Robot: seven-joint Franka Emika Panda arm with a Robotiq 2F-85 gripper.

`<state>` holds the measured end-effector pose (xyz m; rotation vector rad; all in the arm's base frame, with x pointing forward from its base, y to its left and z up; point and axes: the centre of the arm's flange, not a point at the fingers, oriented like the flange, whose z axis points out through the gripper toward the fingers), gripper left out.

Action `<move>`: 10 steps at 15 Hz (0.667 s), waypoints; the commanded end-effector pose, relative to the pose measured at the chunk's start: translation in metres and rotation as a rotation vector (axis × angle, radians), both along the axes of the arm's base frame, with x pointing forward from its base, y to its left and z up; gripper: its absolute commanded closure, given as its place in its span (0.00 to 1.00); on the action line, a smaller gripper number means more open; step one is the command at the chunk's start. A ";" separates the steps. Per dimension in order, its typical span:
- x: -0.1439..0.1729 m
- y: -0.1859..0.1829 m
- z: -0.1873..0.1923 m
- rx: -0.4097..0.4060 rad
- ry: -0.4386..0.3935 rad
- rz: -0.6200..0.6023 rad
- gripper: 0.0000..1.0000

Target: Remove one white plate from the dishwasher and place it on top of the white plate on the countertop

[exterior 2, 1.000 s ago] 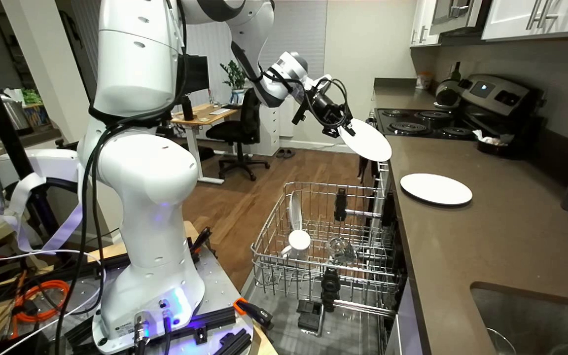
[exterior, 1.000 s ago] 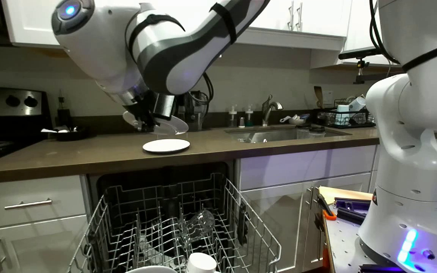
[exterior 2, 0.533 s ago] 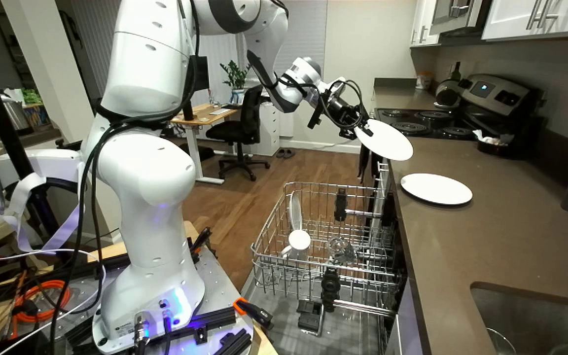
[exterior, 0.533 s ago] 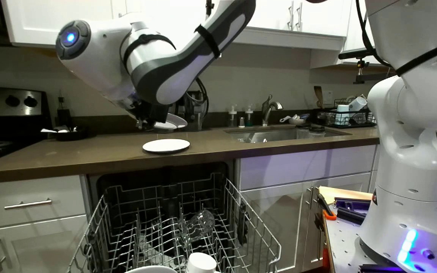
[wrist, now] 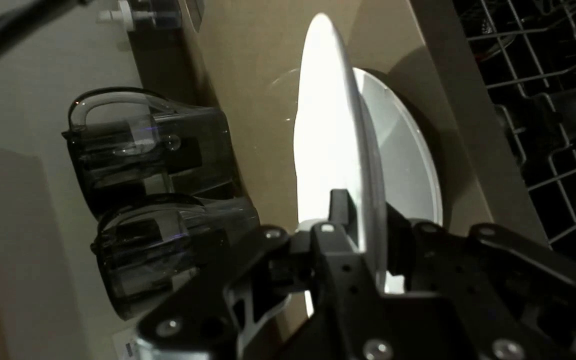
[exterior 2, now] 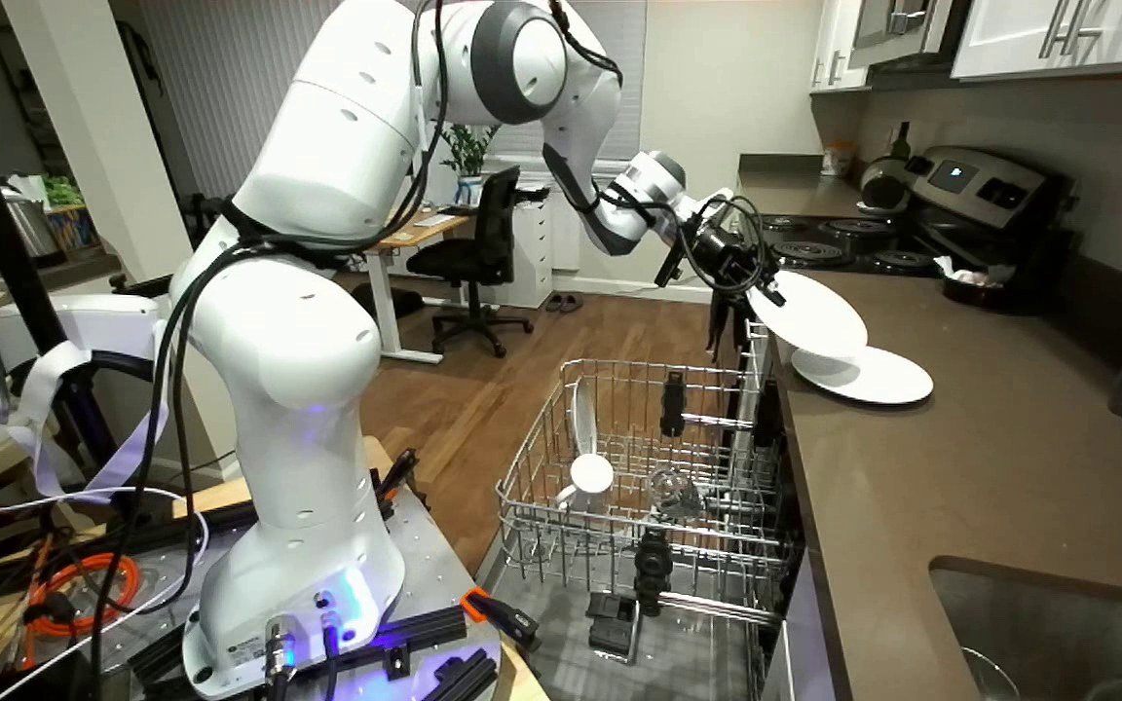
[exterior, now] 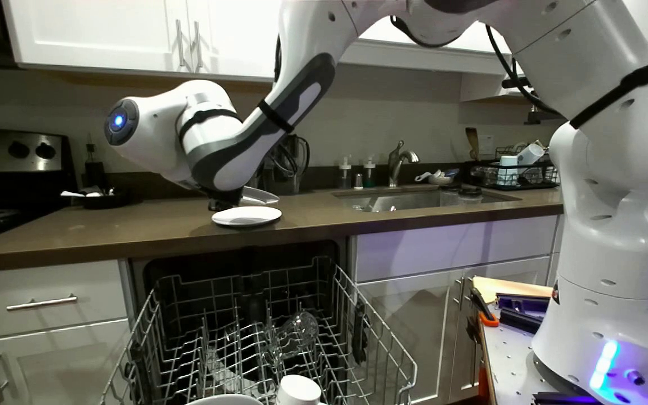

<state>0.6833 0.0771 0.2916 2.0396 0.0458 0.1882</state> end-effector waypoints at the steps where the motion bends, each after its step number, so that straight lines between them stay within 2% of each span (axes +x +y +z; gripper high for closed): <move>1: 0.033 -0.020 -0.006 -0.033 -0.028 -0.027 0.94; 10: 0.066 -0.066 -0.033 -0.019 -0.046 -0.081 0.94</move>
